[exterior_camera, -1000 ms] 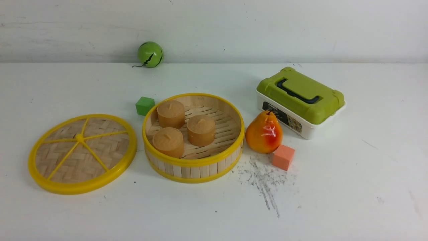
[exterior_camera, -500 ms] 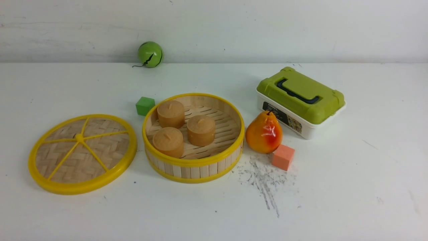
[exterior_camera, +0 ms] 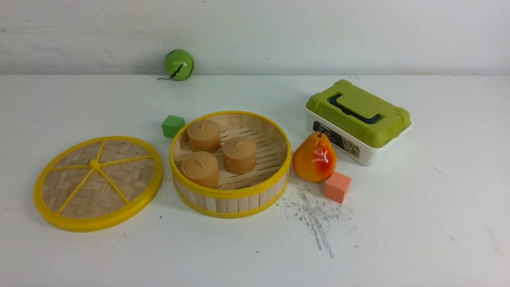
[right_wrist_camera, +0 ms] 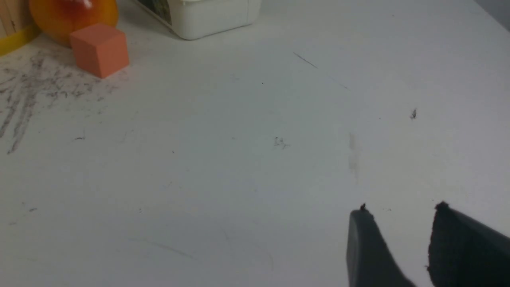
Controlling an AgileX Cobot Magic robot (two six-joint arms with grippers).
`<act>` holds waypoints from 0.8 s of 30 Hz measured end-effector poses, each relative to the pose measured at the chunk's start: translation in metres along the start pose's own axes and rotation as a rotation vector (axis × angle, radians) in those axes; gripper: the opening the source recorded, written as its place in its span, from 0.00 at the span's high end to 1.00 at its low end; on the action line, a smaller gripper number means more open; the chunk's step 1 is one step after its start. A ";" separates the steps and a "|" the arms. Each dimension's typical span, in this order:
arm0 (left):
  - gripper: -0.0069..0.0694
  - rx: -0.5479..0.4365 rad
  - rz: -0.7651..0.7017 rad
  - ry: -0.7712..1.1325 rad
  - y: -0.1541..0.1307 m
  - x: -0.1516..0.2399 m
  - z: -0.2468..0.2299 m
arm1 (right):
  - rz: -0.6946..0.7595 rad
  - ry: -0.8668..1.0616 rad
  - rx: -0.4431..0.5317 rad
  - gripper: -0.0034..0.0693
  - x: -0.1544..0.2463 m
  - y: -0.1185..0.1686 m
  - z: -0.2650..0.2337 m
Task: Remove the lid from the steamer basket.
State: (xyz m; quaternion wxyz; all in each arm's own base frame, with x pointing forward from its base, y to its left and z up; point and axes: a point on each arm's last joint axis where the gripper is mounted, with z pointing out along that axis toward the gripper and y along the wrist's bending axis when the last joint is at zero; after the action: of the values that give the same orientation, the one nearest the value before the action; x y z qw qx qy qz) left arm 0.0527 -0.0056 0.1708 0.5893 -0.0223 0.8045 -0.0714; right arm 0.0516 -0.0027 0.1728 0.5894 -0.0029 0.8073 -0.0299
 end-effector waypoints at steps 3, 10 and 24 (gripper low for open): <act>0.80 0.000 -0.001 0.000 0.000 0.000 0.000 | 0.000 0.000 0.000 0.62 0.000 0.000 0.000; 0.79 0.001 -0.002 0.000 0.000 0.000 0.000 | 0.000 0.000 0.000 0.62 0.000 0.000 0.000; 0.77 0.001 -0.002 0.000 0.000 0.000 0.000 | 0.000 0.000 0.000 0.62 0.000 0.000 0.000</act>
State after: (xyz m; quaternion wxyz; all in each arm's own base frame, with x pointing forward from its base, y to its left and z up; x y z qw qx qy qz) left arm 0.0527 -0.0056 0.1708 0.5892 -0.0229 0.8044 -0.0722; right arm 0.0516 -0.0027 0.1728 0.5894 -0.0029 0.8073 -0.0299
